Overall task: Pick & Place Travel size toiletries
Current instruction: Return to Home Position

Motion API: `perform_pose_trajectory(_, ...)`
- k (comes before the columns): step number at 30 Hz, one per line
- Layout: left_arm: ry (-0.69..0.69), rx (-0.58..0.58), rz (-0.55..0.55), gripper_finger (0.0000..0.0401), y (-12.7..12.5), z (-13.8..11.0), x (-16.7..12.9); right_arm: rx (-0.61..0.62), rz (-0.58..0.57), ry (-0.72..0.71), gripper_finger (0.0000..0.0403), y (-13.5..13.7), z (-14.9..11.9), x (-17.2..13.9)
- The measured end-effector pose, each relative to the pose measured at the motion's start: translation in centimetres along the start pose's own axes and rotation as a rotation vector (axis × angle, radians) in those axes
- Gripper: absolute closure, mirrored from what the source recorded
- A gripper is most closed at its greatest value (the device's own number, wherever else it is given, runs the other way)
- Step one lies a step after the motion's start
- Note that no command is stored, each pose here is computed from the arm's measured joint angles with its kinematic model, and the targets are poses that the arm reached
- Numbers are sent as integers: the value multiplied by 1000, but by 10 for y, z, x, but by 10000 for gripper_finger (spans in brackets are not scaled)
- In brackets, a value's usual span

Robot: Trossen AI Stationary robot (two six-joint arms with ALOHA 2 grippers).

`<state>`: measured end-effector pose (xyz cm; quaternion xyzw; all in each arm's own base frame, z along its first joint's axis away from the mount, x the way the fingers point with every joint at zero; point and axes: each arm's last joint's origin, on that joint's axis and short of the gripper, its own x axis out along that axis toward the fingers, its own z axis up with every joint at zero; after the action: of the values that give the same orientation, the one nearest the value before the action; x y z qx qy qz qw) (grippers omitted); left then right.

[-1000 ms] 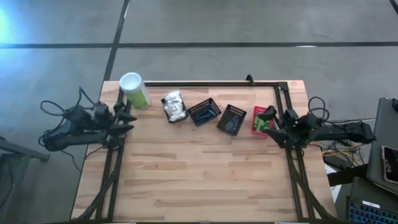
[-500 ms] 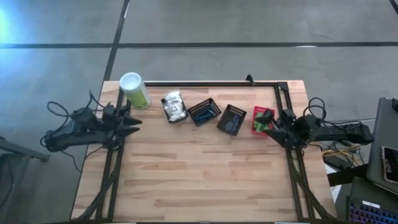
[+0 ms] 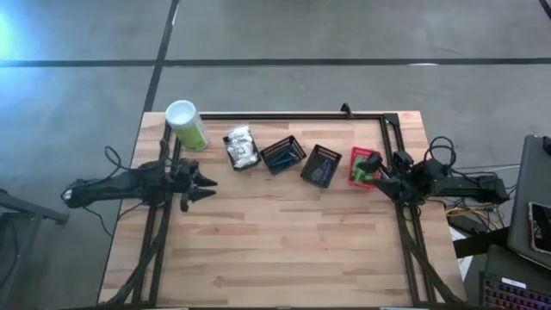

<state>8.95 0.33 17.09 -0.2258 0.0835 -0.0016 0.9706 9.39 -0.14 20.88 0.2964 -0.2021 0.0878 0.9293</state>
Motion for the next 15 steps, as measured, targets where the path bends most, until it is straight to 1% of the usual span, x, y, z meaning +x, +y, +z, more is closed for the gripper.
perform_pose_trajectory(6, -41, 5, -22, 220, -3, 3, 1, -4, 21, -32, 39, 3, 4, -6)
perform_pose_trajectory(8, -75, 11, -47, 220, -2, 0, 4, -5, 22, -35, 39, 3, 4, -6)
perform_pose_trajectory(10, -169, 19, -95, 220, -1, -1, 8, -4, 14, -26, 39, 3, 3, -6)
perform_pose_trajectory(13, -227, 26, -120, 220, -4, 4, 7, -2, 6, -14, 39, 2, 2, -6)
perform_pose_trajectory(15, -234, 26, -122, 220, -4, 4, 6, -2, 2, -9, 39, 1, 1, -6)
